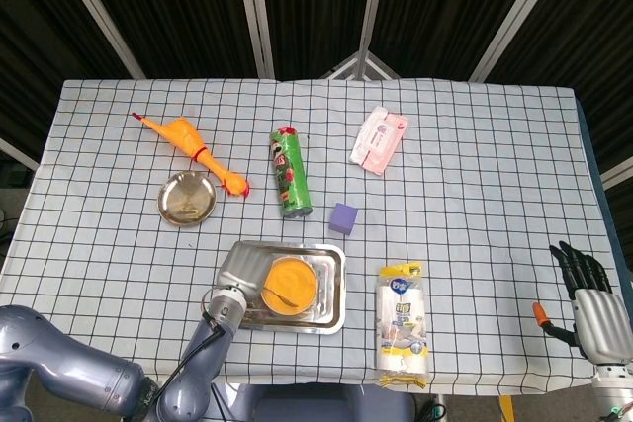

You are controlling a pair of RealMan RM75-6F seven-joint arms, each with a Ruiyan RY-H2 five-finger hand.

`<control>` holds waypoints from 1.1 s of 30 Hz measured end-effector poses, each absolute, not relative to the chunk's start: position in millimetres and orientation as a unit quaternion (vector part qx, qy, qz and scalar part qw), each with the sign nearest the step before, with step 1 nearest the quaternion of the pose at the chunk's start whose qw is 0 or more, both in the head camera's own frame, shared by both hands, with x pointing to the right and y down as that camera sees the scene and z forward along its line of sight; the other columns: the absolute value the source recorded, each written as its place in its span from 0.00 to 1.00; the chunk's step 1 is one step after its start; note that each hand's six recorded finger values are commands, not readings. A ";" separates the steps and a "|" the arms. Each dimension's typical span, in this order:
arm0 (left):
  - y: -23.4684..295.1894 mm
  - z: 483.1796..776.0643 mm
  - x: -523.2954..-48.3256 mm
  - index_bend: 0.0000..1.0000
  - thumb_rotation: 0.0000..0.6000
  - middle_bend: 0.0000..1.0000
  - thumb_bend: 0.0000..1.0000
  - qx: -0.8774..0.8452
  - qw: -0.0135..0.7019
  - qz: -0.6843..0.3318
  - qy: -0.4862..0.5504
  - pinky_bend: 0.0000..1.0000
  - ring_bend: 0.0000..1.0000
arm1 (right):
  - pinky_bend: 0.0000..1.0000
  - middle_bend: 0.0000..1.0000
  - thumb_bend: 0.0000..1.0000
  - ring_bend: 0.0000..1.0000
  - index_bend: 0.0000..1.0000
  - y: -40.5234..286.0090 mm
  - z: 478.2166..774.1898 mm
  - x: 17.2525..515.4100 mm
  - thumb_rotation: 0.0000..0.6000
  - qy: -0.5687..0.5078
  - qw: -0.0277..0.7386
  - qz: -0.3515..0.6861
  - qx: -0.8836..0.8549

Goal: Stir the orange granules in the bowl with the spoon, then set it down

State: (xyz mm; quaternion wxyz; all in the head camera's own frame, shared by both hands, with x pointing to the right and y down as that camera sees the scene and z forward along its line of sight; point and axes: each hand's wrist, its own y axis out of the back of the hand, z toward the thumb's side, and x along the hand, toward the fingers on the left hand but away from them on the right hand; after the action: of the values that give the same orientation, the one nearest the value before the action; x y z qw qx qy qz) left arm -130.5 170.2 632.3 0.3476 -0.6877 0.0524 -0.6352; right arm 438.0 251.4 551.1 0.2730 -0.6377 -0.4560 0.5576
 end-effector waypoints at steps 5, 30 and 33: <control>168.9 630.8 -130.4 0.79 1.00 1.00 0.92 -0.685 0.338 -0.644 0.045 0.97 1.00 | 0.00 0.00 0.40 0.00 0.00 251.7 551.3 438.2 1.00 -0.458 0.270 0.558 -0.638; 165.9 645.4 -132.3 0.80 1.00 1.00 0.94 -0.664 0.298 -0.685 0.036 0.97 1.00 | 0.00 0.00 0.40 0.00 0.00 251.8 551.2 438.4 1.00 -0.461 0.258 0.556 -0.642; 162.5 647.4 -132.7 0.80 1.00 1.00 0.94 -0.662 0.294 -0.688 0.040 0.97 1.00 | 0.00 0.00 0.40 0.00 0.00 251.8 551.1 438.4 1.00 -0.462 0.257 0.555 -0.642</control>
State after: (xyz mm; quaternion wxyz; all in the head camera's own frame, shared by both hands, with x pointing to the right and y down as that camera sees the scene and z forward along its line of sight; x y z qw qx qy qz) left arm -132.7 162.5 647.4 0.2937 -0.6621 0.0405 -0.6883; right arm 438.4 251.8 551.1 0.2573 -0.6421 -0.4618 0.5552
